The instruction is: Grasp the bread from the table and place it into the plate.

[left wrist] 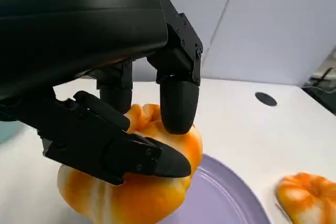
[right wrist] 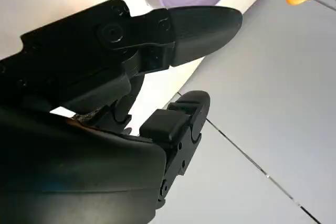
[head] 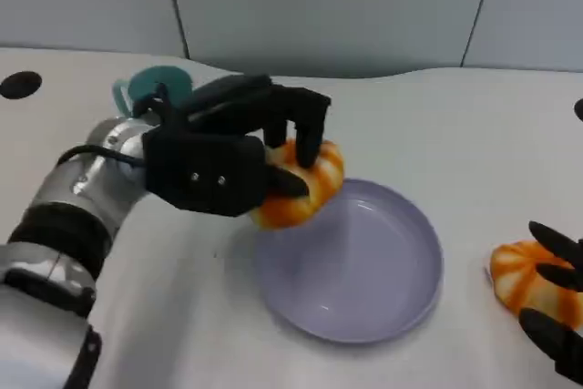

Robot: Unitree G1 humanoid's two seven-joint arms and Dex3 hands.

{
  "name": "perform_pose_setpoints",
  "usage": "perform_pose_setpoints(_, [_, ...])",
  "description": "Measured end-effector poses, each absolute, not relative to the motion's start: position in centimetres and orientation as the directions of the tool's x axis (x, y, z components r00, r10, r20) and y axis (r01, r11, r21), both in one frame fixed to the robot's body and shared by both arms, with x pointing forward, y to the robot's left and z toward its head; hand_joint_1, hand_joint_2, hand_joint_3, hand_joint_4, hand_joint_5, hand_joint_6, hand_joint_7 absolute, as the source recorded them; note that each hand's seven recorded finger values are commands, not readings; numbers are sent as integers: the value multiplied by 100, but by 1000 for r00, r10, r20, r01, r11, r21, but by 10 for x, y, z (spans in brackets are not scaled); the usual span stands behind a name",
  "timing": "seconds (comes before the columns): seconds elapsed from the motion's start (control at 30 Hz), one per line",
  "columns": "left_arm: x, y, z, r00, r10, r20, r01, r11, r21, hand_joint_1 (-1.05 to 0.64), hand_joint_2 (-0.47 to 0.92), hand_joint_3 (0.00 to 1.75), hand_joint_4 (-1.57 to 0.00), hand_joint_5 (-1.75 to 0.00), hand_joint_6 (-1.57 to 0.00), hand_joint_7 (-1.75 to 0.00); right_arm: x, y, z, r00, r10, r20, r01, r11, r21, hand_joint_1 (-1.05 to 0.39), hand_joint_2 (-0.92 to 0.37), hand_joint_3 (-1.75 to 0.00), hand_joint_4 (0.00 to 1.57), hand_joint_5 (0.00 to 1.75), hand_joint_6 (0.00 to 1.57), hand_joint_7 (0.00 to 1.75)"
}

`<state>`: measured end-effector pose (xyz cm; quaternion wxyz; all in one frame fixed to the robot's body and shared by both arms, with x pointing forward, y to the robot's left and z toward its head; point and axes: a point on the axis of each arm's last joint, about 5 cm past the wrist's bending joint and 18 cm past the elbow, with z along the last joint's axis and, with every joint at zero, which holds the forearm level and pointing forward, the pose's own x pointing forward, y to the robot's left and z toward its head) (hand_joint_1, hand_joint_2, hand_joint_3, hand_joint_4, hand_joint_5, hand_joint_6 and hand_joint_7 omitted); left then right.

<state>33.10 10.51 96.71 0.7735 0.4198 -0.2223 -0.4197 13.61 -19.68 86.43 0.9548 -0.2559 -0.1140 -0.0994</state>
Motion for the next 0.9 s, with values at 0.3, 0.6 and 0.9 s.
perform_pose_setpoints(0.3, [325, 77, 967, 437, -899, -27, 480, 208, 853, -11, 74, 33, -81, -175, -61, -175, 138, -195, 863, 953, -115, 279, 241, 848, -473, -38, -92, -31, 81, 23, 71, 0])
perform_pose_setpoints(0.6, [320, 66, 954, 416, -903, -108, 455, 103, 885, -24, 75, 20, -70, -175, -46, -175, 137, -194, 862, 953, -122, 277, 246, 848, -469, -39, -92, -31, 79, 22, 71, 0])
perform_pose_setpoints(0.9, [324, 62, 957, 409, -883, -229, 377, -65, 924, -45, 80, 0, -40, -135, -39, -117, 137, -192, 864, 953, -123, 278, 249, 841, -481, -39, -92, -32, 79, 21, 71, 0])
